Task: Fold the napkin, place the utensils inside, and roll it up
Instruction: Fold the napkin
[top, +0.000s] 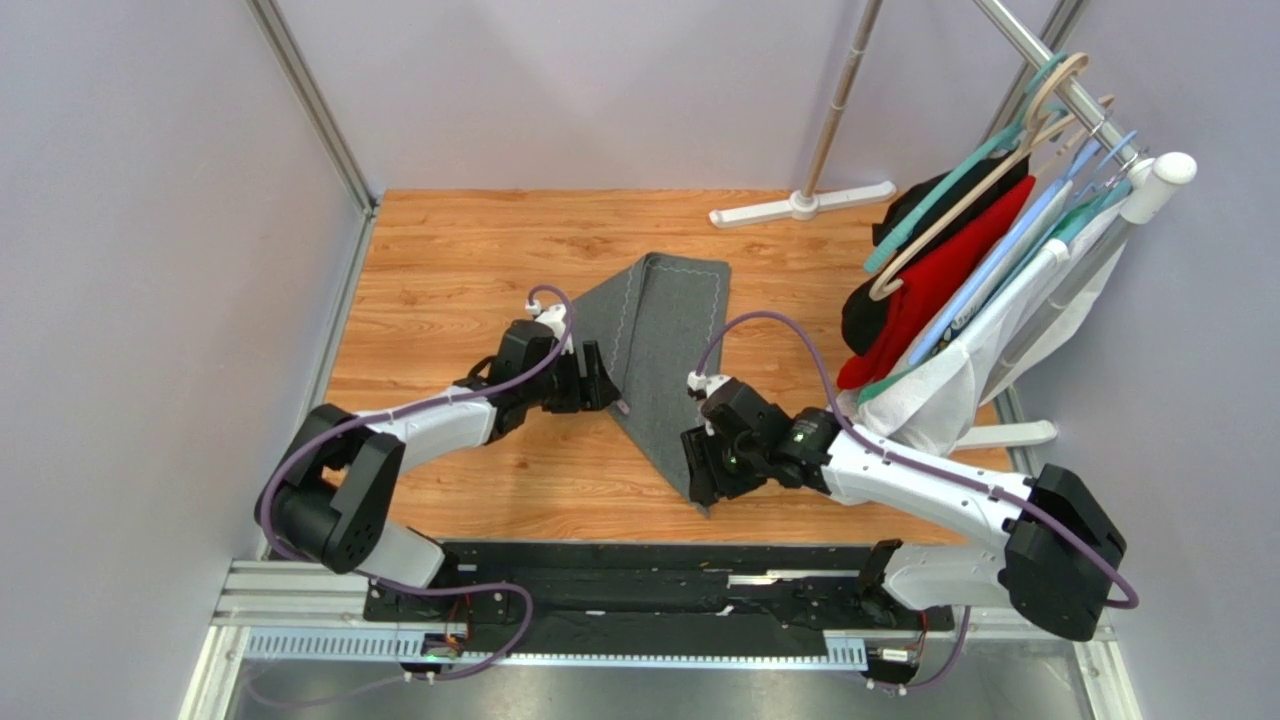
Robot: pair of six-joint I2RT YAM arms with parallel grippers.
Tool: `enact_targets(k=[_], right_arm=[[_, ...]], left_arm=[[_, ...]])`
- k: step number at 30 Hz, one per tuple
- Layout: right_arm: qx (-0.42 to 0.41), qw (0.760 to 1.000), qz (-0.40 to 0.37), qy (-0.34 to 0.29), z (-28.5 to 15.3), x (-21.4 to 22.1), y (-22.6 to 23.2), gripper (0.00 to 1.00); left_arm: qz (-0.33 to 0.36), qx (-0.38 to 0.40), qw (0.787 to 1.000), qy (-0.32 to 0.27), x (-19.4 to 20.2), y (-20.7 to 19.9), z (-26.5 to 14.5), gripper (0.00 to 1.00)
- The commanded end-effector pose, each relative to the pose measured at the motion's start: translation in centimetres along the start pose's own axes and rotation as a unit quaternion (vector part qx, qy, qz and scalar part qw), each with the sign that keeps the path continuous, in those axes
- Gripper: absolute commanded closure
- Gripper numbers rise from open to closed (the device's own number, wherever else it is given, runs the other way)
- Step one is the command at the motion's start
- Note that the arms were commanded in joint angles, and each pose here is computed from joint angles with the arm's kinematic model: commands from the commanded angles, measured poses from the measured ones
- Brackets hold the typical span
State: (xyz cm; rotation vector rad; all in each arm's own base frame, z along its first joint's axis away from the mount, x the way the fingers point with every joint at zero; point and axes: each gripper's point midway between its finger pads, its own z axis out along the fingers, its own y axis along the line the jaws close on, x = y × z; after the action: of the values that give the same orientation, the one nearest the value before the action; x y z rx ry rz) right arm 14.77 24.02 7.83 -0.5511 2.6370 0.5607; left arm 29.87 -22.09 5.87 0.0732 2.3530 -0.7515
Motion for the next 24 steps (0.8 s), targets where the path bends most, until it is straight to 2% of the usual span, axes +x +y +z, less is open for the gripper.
enact_targets(k=[1, 5, 8, 12, 18, 24], right_arm=[[0.006, 0.999, 0.044, 0.001, 0.4, 1.3, 0.4, 0.48], [0.009, 0.998, 0.057, -0.003, 1.2, 1.4, 0.4, 0.52], [0.008, 0.998, 0.057, -0.007, 1.5, 0.9, 0.6, 0.56], [0.014, 0.999, 0.050, 0.001, 2.4, 0.7, 0.7, 0.61], [0.059, 0.997, 0.051, 0.009, 3.6, 1.0, -0.9, 0.71], [0.067, 0.996, 0.056, 0.025, 4.6, 1.7, -1.2, 0.77]], left_arm=[[-0.021, 0.020, 0.999, -0.018, -0.9, -1.1, 0.7, 0.24], [-0.024, 0.007, 0.999, -0.023, -0.9, -0.4, 1.0, 0.30], [-0.022, 0.003, 1.000, -0.019, -0.7, -0.2, 1.3, 0.41], [-0.024, -0.009, 1.000, -0.015, -0.4, 0.5, 1.5, 0.45], [-0.018, -0.009, 1.000, -0.007, 0.2, 0.8, 1.5, 0.45], [0.000, 0.005, 1.000, -0.018, -0.7, 0.0, 0.5, 0.39]])
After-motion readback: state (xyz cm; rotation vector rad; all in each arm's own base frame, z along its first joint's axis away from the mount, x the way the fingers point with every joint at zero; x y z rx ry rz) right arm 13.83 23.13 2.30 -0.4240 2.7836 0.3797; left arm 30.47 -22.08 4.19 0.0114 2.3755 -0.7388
